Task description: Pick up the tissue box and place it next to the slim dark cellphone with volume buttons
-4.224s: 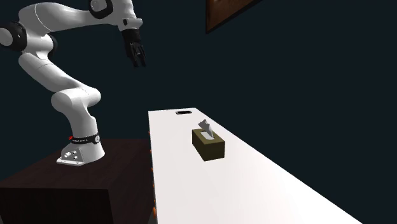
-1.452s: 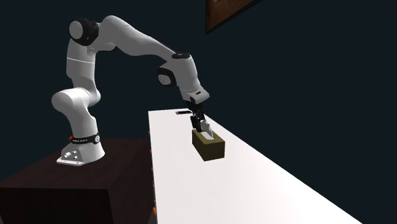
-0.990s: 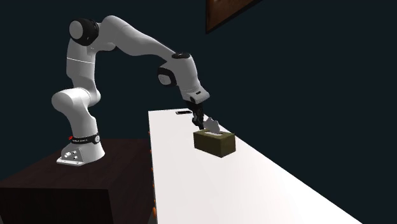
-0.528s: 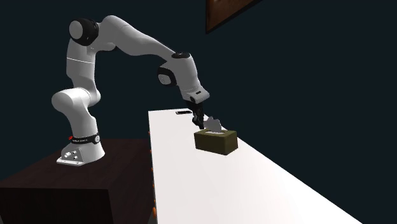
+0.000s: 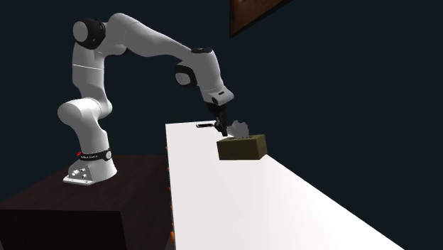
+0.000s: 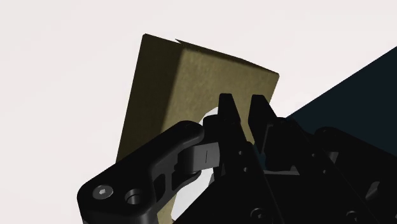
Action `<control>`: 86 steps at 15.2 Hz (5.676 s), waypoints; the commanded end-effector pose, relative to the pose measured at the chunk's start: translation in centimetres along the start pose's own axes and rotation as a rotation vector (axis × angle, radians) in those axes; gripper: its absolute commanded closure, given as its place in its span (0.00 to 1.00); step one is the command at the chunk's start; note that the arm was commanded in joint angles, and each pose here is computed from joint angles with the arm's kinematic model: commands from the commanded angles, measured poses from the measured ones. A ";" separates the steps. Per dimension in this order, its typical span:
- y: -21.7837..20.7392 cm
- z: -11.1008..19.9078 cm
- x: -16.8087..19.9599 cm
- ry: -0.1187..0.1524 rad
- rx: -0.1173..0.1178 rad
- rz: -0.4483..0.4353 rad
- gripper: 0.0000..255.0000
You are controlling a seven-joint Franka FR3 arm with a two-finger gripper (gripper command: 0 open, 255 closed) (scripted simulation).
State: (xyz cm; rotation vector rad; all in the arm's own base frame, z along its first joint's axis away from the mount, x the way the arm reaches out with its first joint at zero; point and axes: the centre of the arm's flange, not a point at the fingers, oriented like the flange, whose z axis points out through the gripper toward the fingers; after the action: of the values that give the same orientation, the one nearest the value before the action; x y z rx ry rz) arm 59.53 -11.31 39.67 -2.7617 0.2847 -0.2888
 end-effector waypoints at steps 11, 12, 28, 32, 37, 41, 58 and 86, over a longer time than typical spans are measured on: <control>-2.2 -5.8 1.1 0.000 0.000 0.000 1.00; -2.4 -6.3 1.1 0.000 0.000 0.000 1.00; -5.5 -14.1 2.5 0.000 0.000 0.000 1.00; -6.2 -16.0 2.9 0.000 0.000 0.000 1.00; -7.8 -17.3 2.3 0.000 0.000 0.000 1.00; -11.8 -16.4 -1.0 0.000 0.000 0.000 1.00; -28.9 -12.3 -15.0 0.000 0.000 0.000 1.00; -55.8 -5.3 -37.3 0.000 0.000 0.000 1.00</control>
State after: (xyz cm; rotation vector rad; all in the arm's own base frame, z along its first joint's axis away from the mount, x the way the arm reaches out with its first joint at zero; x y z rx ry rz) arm 31.62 46.23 58.67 -2.7629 0.2822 -0.2883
